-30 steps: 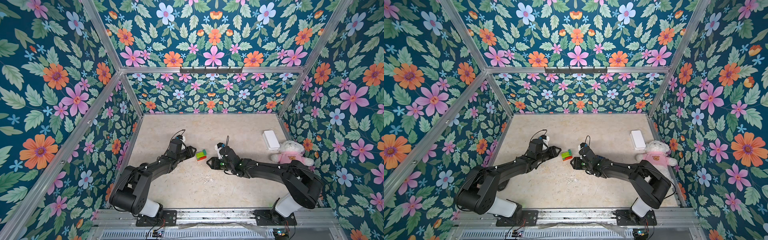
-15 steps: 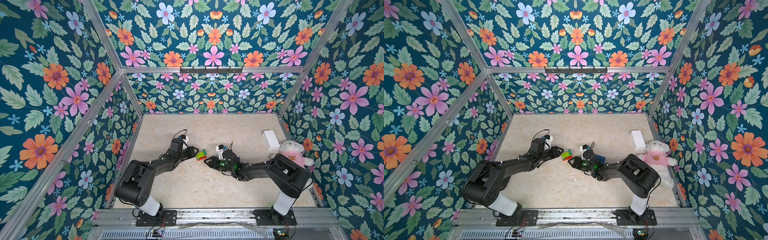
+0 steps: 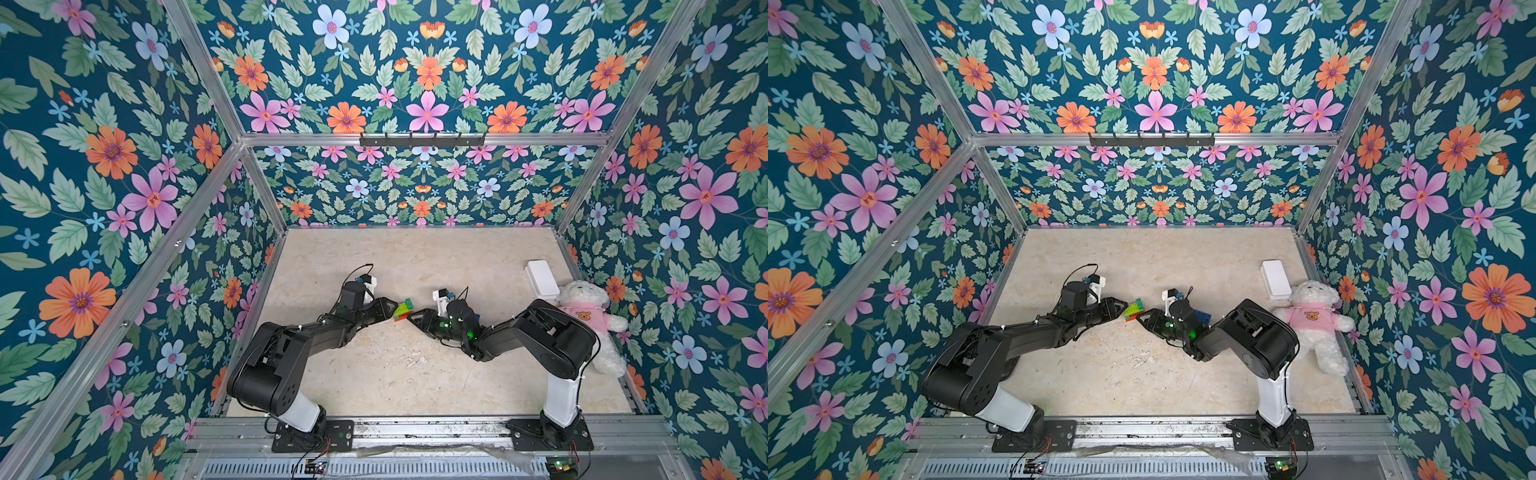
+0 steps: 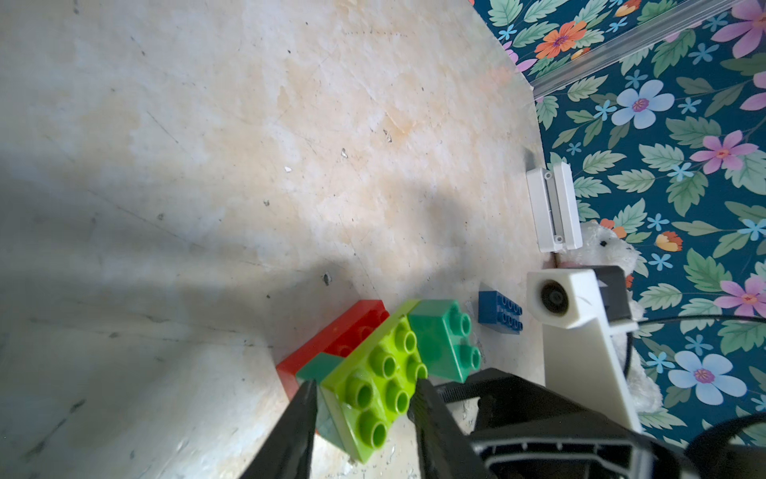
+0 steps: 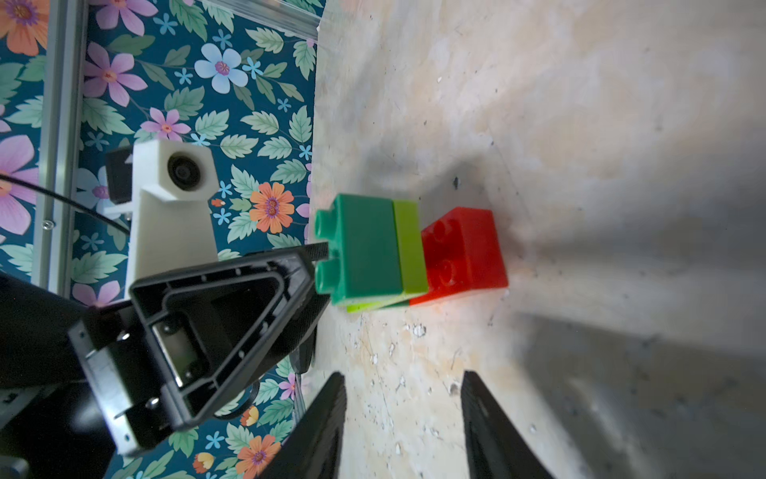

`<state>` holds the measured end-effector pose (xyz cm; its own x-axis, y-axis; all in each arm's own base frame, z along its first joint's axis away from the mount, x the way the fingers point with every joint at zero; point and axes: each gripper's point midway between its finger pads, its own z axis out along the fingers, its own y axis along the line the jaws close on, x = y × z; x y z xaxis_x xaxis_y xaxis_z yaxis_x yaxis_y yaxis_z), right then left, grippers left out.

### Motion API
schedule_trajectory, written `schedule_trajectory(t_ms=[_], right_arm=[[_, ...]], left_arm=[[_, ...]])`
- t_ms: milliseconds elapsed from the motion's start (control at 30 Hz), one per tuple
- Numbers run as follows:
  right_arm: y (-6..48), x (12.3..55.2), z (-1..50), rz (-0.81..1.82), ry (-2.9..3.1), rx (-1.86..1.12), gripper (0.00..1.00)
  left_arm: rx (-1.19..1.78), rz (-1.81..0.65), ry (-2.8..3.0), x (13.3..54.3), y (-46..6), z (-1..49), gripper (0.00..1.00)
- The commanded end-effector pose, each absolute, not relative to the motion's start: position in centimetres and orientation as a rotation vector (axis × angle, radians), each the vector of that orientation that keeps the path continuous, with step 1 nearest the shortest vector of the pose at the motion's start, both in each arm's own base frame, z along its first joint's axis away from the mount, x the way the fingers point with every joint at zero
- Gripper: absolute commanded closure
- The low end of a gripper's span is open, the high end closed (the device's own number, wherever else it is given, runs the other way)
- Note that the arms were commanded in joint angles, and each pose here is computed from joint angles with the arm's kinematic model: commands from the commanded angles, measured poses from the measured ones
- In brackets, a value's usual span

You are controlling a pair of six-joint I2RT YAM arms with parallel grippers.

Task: Assemble the number 5 with lego
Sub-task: Adjust the lego brick at the center of the board.

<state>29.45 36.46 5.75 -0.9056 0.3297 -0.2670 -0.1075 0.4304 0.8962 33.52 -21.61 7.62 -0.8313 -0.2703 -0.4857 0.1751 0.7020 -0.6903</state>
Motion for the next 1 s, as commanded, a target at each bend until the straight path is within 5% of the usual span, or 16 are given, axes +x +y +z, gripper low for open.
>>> schedule_trajectory(t_ms=[0,400,967], right_arm=[[37.0,30.0,6.8,1.531,2.237,0.187,0.53],[36.7,31.2,6.3,1.553,2.222,0.217,0.55],[37.0,32.1,6.5,1.571,2.208,0.195,0.55]], left_arm=[[-0.062,-1.002,2.308,34.0,-21.4,8.2,0.57],[-0.038,-1.025,2.293,35.6,-22.6,8.6,0.55],[-0.043,-1.087,2.319,32.1,-23.1,7.5,0.59]])
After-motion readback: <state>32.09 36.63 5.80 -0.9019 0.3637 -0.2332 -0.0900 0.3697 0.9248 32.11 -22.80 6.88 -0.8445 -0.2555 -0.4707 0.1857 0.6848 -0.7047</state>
